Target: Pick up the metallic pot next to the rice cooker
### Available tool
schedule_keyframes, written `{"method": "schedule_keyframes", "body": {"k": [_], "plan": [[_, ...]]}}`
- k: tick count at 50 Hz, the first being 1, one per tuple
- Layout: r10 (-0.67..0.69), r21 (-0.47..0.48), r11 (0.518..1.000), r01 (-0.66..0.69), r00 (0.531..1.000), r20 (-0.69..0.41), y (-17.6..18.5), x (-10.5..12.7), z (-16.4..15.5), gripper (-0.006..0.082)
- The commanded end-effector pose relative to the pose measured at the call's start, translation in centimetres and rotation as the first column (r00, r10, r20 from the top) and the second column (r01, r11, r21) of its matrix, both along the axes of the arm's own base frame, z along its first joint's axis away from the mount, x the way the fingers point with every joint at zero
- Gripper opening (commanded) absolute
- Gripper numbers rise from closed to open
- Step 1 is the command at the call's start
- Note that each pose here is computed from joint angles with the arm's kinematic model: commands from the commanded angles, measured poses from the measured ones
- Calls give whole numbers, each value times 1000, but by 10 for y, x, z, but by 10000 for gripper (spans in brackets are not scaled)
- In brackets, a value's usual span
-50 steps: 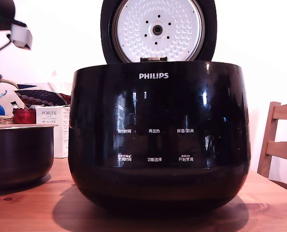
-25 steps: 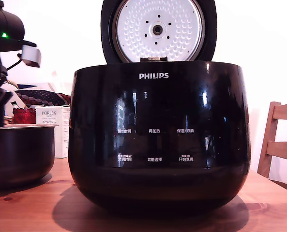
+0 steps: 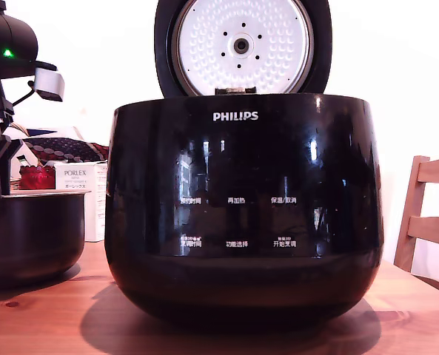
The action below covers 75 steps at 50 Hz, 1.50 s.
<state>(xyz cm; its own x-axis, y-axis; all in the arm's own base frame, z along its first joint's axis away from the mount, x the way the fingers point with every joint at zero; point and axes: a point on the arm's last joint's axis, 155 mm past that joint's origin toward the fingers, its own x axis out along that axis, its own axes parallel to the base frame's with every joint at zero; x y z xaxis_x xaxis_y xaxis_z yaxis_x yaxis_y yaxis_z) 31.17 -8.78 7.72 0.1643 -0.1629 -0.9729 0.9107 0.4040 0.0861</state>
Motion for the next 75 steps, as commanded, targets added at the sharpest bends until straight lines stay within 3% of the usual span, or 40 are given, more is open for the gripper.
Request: {"method": "schedule_keyframes", "body": {"k": [1, 11, 19, 32, 58, 75], "plan": [[-14, 8, 1000, 14, 999, -39, -2, -3, -12, 340], [-20, 10, 1000, 20, 999, -26, -4, 0, -11, 257], [-22, 12, 1000, 22, 999, -39, -4, -4, -12, 108], [-49, 20, 999, 51, 993, -103, -2, -20, -14, -25], [-93, 75, 992, 101, 991, -97, -8, -28, -9, -24], [-97, 109, 989, 104, 993, -73, -3, -28, 22, -24]]}}
